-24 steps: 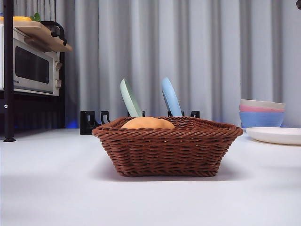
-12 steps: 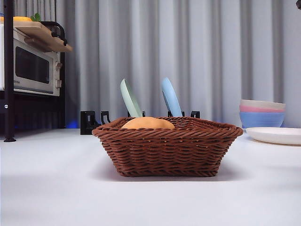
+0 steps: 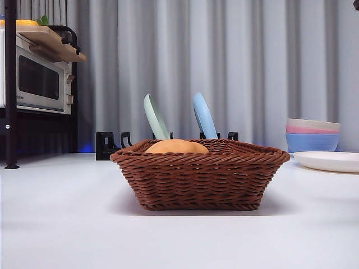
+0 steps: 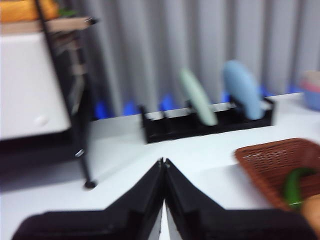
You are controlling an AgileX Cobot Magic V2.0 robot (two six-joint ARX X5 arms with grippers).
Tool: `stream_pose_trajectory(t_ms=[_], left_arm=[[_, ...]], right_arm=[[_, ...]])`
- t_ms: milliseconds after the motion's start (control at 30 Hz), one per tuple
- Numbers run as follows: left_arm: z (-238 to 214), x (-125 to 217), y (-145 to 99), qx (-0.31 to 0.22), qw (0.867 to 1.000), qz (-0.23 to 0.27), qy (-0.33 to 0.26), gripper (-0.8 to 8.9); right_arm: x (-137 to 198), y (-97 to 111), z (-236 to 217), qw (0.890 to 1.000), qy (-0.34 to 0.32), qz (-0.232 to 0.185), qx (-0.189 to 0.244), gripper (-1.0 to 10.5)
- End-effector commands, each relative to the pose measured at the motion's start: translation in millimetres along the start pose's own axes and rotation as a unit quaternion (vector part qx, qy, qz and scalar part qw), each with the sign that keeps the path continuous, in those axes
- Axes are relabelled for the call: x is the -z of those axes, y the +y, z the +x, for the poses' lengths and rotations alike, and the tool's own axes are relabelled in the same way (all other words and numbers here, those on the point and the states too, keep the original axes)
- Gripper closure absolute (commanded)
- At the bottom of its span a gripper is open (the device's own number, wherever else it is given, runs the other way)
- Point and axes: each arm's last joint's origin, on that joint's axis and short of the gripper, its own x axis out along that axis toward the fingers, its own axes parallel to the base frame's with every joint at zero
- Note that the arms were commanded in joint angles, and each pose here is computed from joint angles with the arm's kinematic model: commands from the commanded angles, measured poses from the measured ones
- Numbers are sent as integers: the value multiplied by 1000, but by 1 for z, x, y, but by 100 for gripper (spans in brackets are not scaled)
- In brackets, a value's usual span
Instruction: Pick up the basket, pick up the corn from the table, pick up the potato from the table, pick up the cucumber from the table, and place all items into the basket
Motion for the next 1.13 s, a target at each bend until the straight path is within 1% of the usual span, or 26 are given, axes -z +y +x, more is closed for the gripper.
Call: stream_pose_trajectory(t_ms=[33,200,333,500,600,667,1133], left_arm=[[8,33,4,-26,1000,-2,18,815],[19,82,11,-69,996,-17,51,815],[23,104,14,-91,993,-35,71,815],[24,122,15,-100,990,-53,83,815],[24,131,15,-88,991,-57,89,815],[24,131,15,-80,991,-57,87,815],[24,130,15,-83,991,-58,84,815]], right_arm=[[0,0,0,1000,-2,4,1,945],[0,0,0,1000,-2,4,1,945],[0,0,0,1000,-2,4,1,945],[0,0,0,1000,-2,4,1,945],[0,0,0,1000,-2,4,1,945],[0,0,0,1000,-2,4,2,945],[0,0,0,1000,-2,4,1,945]])
